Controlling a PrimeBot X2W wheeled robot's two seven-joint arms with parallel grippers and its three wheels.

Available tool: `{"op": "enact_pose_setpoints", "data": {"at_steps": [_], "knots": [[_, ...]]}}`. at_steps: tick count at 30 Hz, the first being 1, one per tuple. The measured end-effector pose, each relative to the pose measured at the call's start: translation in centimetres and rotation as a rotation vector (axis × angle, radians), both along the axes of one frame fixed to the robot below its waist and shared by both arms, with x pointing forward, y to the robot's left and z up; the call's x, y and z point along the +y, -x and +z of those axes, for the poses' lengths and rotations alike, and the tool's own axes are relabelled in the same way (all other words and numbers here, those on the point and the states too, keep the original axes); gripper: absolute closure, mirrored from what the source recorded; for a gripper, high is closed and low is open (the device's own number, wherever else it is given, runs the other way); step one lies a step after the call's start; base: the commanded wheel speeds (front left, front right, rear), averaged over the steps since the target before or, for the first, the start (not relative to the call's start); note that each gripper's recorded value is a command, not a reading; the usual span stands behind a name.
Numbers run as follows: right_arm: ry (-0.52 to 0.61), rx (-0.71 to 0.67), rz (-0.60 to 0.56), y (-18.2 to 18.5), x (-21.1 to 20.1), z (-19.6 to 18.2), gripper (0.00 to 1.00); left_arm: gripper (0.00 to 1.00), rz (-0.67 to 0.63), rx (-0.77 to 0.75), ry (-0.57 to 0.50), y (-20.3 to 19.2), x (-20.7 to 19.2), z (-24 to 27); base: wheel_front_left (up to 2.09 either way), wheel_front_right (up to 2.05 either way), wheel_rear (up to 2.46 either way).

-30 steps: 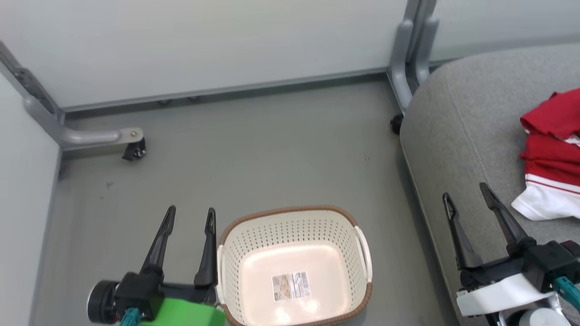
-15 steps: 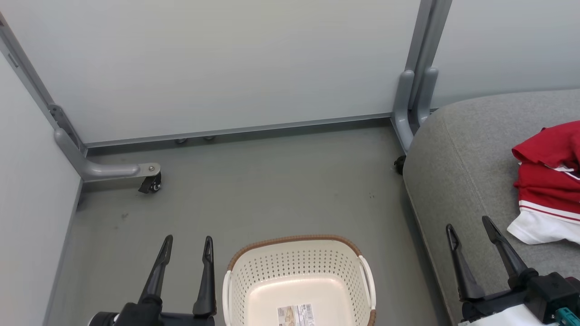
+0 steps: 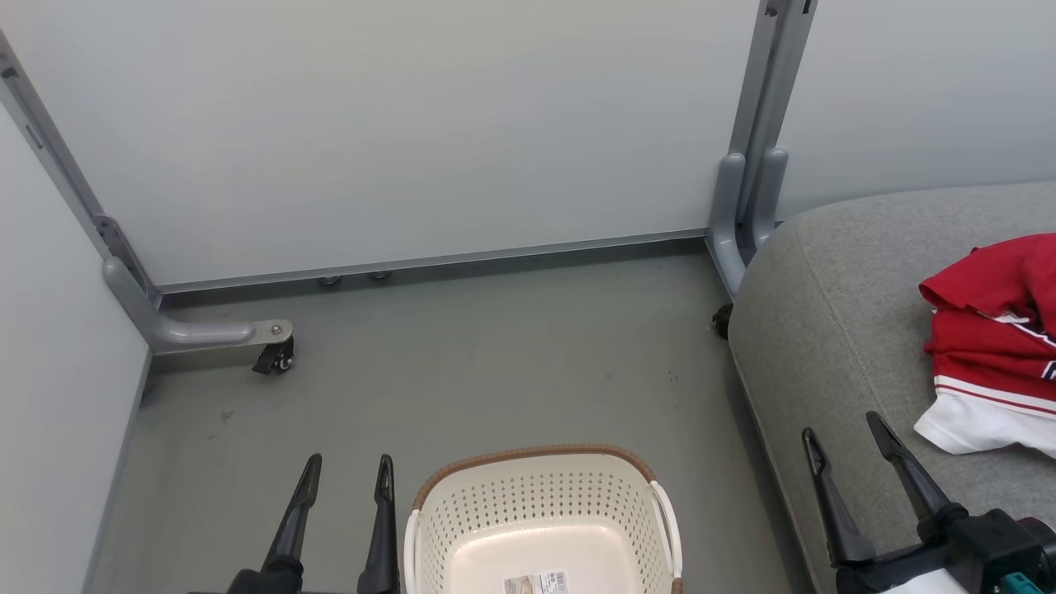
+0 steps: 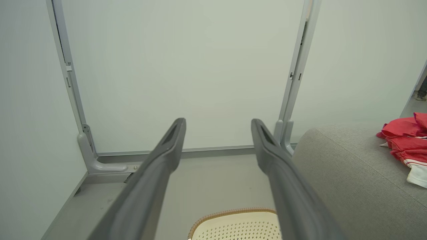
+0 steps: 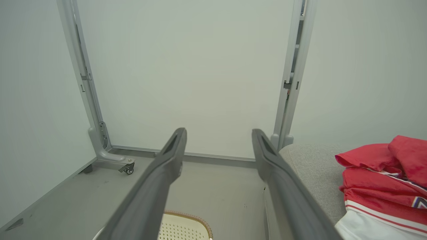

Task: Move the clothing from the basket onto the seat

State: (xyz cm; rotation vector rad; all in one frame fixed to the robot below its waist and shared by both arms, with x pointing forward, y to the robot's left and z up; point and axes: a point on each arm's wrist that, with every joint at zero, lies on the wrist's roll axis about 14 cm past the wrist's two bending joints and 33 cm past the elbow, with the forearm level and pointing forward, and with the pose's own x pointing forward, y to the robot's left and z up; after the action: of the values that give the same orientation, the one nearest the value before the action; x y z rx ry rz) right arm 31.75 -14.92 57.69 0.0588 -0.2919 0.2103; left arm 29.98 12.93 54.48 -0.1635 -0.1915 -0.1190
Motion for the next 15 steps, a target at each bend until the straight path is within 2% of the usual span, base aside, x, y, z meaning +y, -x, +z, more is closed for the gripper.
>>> {"op": "enact_pose_setpoints", "data": {"at_steps": [3, 4, 15], "knots": [[0.002, 0.002, 0.002, 0.0, 0.0, -0.1, 0.0, 0.0, 0.0, 0.003, 0.0, 0.0, 0.0, -0.1, 0.0, 0.0, 0.0], [0.001, 0.006, 0.003, 0.0, 0.1, -0.2, 1.0, 1.0, -0.001, 0.008, 0.0, 0.0, -0.1, -0.2, 0.0, 0.0, 0.0], [-0.034, 0.116, 0.001, 0.0, 0.5, -3.5, 1.0, 1.0, -0.007, 0.112, 0.003, 0.3, -0.2, -3.4, 0.0, 0.0, 0.0]]}}
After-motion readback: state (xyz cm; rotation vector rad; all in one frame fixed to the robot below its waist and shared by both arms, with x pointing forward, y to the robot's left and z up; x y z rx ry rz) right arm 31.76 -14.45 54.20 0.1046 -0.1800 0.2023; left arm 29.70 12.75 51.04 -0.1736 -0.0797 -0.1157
